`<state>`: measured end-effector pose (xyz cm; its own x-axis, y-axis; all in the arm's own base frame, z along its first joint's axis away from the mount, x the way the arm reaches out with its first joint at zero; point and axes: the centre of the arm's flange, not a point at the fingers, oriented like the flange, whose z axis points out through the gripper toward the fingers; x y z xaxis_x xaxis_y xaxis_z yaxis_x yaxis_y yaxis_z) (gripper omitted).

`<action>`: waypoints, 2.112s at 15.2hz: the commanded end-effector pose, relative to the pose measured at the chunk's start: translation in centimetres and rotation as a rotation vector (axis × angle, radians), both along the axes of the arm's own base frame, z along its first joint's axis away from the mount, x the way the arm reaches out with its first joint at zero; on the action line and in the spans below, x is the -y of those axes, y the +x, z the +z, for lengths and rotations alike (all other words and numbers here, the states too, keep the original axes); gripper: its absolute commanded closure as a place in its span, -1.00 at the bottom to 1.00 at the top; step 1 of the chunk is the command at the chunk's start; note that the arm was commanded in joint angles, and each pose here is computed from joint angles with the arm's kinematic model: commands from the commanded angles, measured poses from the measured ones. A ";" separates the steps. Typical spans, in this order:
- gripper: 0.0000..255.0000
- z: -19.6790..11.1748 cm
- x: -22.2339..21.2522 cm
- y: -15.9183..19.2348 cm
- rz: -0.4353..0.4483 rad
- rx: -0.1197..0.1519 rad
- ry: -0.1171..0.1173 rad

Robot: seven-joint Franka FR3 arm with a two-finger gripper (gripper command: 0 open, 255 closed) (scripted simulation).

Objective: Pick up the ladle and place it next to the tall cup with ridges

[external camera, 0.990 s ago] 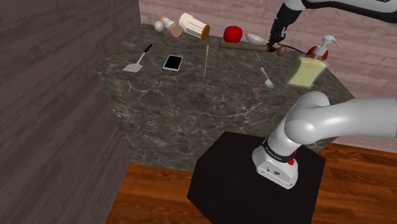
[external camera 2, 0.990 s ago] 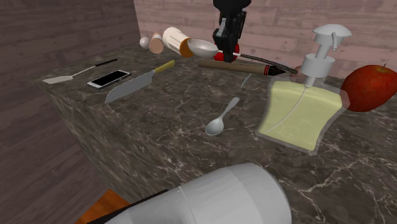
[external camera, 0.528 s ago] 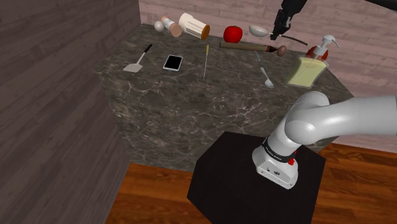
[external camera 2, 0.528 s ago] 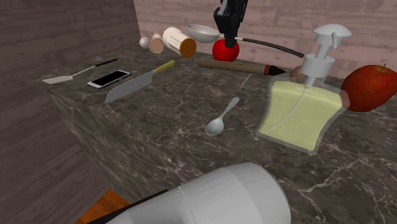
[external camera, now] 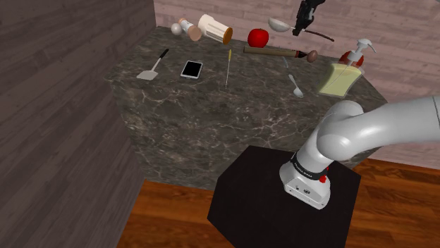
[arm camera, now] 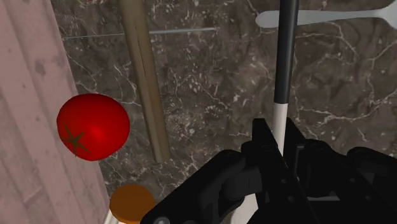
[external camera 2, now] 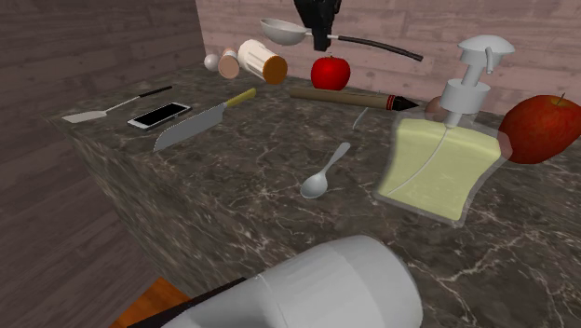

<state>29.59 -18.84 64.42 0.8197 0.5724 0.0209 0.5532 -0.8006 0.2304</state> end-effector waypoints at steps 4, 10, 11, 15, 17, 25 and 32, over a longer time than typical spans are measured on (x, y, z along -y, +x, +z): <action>1.00 0.0 -1.4 6.4 0.000 0.000 0.000; 1.00 0.0 -3.0 14.1 0.000 0.000 0.000; 1.00 0.0 -3.2 15.4 0.000 0.000 0.000; 1.00 0.0 -4.3 20.6 0.000 0.000 0.000; 1.00 0.0 -4.9 23.2 0.000 0.000 0.000; 1.00 -1.0 -6.6 31.7 0.000 0.000 0.000; 1.00 -4.7 -6.6 31.7 0.000 0.000 0.000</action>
<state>61.29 -12.12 60.15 0.8198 0.5723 0.0208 0.5531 -0.8007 0.2301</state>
